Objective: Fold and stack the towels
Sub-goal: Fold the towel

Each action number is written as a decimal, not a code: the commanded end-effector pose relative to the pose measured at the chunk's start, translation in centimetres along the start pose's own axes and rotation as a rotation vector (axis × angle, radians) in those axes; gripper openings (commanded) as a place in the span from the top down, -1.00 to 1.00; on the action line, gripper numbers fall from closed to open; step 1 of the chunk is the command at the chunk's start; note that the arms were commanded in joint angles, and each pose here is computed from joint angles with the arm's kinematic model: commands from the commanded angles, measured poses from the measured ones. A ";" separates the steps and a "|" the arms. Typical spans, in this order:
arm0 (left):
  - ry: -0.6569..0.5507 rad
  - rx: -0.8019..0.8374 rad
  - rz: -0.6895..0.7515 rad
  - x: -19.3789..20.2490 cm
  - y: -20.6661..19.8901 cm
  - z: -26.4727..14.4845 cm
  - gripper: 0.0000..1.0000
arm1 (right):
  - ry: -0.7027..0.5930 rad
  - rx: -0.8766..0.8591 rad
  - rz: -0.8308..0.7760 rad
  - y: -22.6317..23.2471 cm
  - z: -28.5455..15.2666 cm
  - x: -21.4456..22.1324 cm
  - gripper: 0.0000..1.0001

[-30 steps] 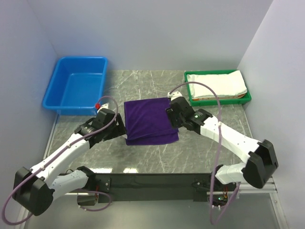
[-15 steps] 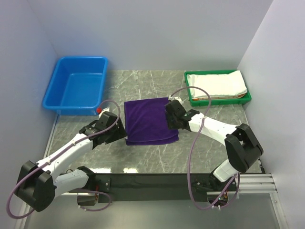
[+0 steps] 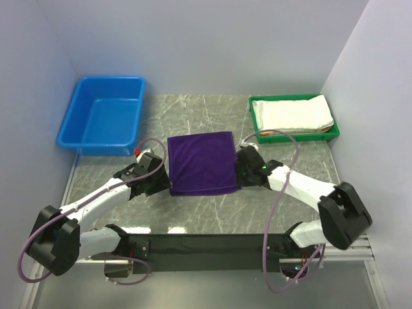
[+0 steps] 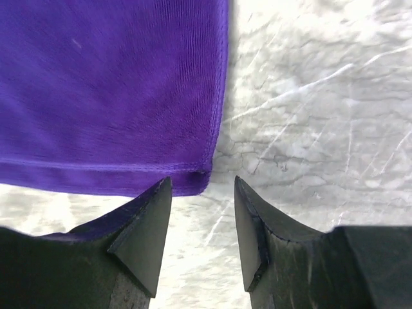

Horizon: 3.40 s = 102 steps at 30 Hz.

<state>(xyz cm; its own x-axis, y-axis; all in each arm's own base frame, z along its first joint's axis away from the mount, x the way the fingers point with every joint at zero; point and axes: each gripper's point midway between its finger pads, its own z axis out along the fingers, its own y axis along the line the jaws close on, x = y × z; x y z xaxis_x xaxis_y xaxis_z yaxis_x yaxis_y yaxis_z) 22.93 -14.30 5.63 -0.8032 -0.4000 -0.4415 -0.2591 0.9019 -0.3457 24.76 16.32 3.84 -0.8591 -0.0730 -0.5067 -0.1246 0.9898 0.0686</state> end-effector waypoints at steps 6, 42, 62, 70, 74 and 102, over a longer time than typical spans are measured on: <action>-0.012 0.030 -0.032 -0.5 -1.3 1.1 -0.20 | -0.147 -0.223 0.389 -0.4 -1.7 -3.7 0.00; 0.005 0.039 -0.026 -0.7 -2.4 2.0 -0.16 | -0.049 -0.332 0.527 0.6 1.9 -2.2 1.00; 0.050 0.024 -0.012 0.6 -3.1 2.8 0.32 | -0.066 -0.352 0.515 0.9 1.5 -2.5 1.00; 0.049 0.018 0.001 0.6 -3.7 2.7 0.79 | -0.070 -0.356 0.513 0.9 1.5 -2.6 1.00; 0.039 0.007 0.001 0.3 -3.6 2.6 0.98 | -0.069 -0.354 0.511 0.8 1.5 -2.5 1.00; 0.073 0.032 -0.024 1.3 -3.0 -0.3 0.99 | -0.070 -0.384 0.543 0.6 -2.5 -0.6 1.00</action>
<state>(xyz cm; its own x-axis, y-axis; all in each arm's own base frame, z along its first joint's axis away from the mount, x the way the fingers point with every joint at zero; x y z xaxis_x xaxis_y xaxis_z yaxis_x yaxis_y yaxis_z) 23.30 -16.50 7.23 -0.8166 -0.3970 -0.4190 -0.2649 0.9027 -0.3391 24.66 16.65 7.27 -0.8094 0.4194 -0.4112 0.0990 0.7875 0.6083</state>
